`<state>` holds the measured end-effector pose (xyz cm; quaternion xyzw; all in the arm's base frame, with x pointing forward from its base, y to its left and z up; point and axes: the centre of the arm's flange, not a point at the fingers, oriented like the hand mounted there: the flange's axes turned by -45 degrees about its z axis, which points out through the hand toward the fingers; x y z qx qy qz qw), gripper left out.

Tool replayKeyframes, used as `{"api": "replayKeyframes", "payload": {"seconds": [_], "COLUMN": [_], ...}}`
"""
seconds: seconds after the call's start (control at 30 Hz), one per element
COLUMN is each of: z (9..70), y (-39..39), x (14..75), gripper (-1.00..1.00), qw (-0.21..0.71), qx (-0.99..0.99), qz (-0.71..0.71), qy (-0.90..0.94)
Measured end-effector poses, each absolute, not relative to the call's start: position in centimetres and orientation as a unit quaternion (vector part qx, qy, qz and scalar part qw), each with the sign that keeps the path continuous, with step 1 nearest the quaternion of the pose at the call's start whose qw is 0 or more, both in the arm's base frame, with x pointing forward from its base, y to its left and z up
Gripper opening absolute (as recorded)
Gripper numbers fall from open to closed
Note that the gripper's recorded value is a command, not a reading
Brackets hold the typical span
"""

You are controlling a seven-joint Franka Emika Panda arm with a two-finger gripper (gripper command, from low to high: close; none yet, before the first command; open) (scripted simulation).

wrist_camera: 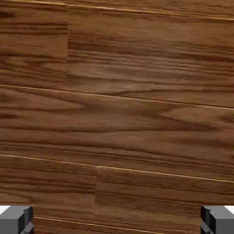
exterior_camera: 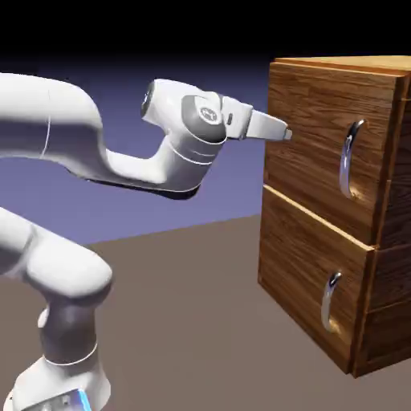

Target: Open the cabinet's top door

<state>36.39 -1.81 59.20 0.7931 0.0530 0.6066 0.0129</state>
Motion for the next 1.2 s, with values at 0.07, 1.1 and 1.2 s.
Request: {"api": "replayKeyframes", "payload": {"seconds": [0.07,1.1,1.2], "z": [59.2,51.8,51.8], "y": [-2.5,-13.5,-13.4], "x": [36.4,45.2,46.1], "gripper": [1.0,1.0,-1.0], "qw": [0.012,-0.017,-0.017], "qx": [0.786,0.707,0.707], "qz": [0.617,0.707,0.707], "qy": [0.05,0.017,0.017]}}
